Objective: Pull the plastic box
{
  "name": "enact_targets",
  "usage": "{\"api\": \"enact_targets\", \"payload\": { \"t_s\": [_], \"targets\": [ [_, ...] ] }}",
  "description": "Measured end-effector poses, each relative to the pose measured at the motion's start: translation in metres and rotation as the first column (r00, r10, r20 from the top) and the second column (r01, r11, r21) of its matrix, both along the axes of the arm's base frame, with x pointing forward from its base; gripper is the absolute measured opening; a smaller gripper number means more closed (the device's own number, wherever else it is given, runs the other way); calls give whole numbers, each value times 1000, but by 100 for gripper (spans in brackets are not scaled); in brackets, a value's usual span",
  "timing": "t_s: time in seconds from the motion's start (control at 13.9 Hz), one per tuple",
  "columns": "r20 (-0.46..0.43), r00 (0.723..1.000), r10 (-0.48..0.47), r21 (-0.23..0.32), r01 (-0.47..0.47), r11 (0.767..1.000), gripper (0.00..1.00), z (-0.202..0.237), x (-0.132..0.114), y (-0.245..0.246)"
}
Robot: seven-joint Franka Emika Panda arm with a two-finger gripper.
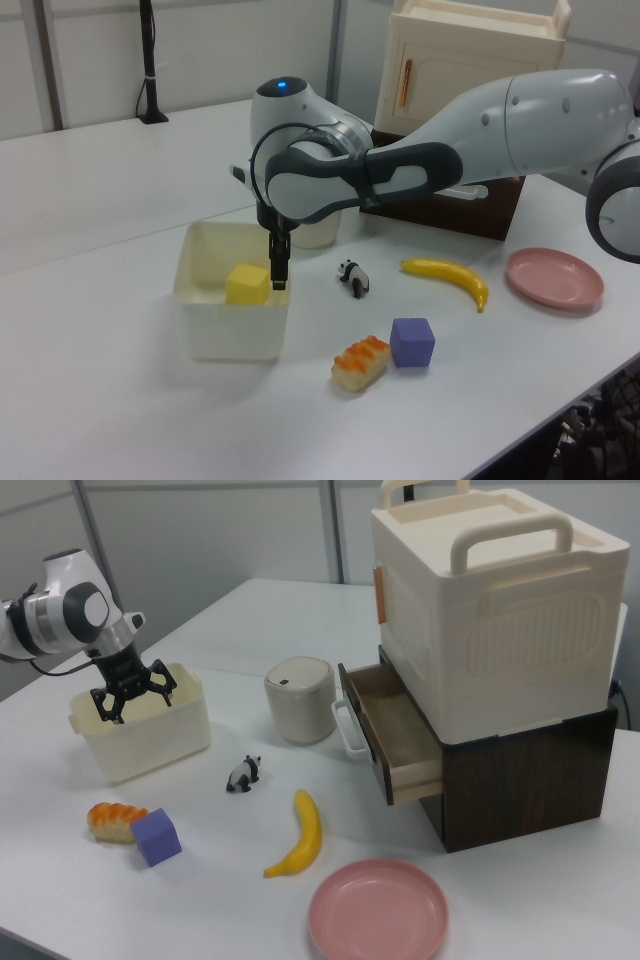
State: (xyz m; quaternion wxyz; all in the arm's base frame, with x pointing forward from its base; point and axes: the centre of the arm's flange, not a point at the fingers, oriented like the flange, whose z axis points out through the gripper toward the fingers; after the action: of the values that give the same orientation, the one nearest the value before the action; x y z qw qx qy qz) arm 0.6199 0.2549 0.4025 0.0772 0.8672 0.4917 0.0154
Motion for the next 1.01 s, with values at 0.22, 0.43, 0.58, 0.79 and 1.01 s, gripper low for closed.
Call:
{"api": "enact_targets", "payload": {
  "t_s": [0.22,0.43,0.58,0.79,1.01],
  "targets": [
    [2,1000,6,-13,-6,1000,100,-2,0,-1],
    [-4,1000,17,-24,-17,1000,100,0,-7,-7],
    [-25,999,27,-49,-28,998,100,-8,-15,-18],
    [-59,997,40,-66,-44,997,100,-16,-26,-35],
    [-76,996,39,-74,-44,996,100,-16,-34,-56]
  ]
}}
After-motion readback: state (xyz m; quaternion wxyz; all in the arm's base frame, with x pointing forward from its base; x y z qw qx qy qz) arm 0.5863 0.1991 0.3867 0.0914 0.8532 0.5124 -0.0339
